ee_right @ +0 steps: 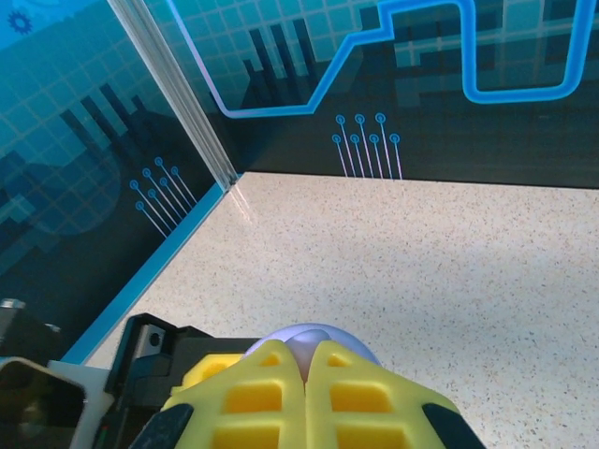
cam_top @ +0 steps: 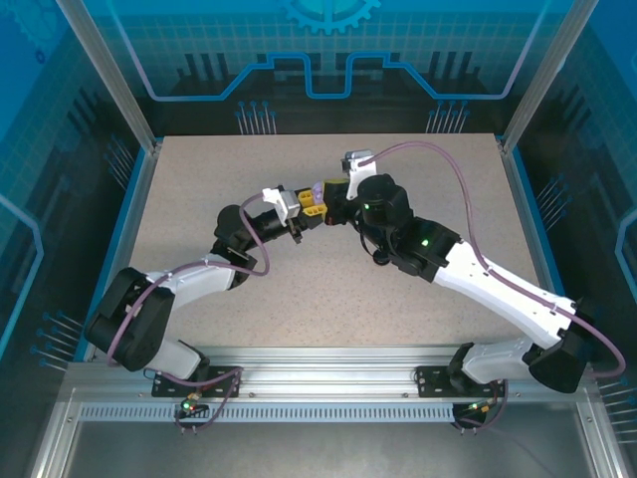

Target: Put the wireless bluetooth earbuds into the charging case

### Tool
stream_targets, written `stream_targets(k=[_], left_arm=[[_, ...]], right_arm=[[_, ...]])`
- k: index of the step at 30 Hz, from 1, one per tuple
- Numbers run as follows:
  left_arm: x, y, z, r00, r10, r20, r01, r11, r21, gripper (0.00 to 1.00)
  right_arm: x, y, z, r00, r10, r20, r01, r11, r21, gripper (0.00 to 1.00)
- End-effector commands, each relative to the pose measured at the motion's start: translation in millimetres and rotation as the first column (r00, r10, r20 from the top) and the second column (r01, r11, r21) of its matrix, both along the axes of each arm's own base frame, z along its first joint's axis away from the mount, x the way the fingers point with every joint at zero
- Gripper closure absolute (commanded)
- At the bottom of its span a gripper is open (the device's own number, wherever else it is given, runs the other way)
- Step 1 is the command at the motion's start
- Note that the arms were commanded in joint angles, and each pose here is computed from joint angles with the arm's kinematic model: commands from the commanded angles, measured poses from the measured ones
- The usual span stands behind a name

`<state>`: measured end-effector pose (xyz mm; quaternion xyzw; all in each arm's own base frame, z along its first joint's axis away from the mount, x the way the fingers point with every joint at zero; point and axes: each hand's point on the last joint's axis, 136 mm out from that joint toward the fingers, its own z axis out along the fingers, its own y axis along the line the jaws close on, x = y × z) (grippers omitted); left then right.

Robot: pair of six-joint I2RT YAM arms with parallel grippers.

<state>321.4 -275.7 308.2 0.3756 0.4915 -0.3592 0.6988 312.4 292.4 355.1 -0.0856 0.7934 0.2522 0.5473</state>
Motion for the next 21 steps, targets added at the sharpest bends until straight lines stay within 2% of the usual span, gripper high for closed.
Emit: stream_targets(k=[1, 21], left_arm=[[-12, -1, 29, 0.995, -0.024, 0.100, 0.026, 1.000, -0.015, 1.00], [-13, 0, 35, 0.994, -0.021, 0.105, 0.023, 1.000, -0.022, 1.00]], right_arm=[[4, 4, -5, 1.000, -0.014, -0.001, 0.014, 1.000, 0.001, 0.96], [2, -10, -29, 0.999, -0.040, -0.028, 0.038, 0.998, -0.049, 0.97]])
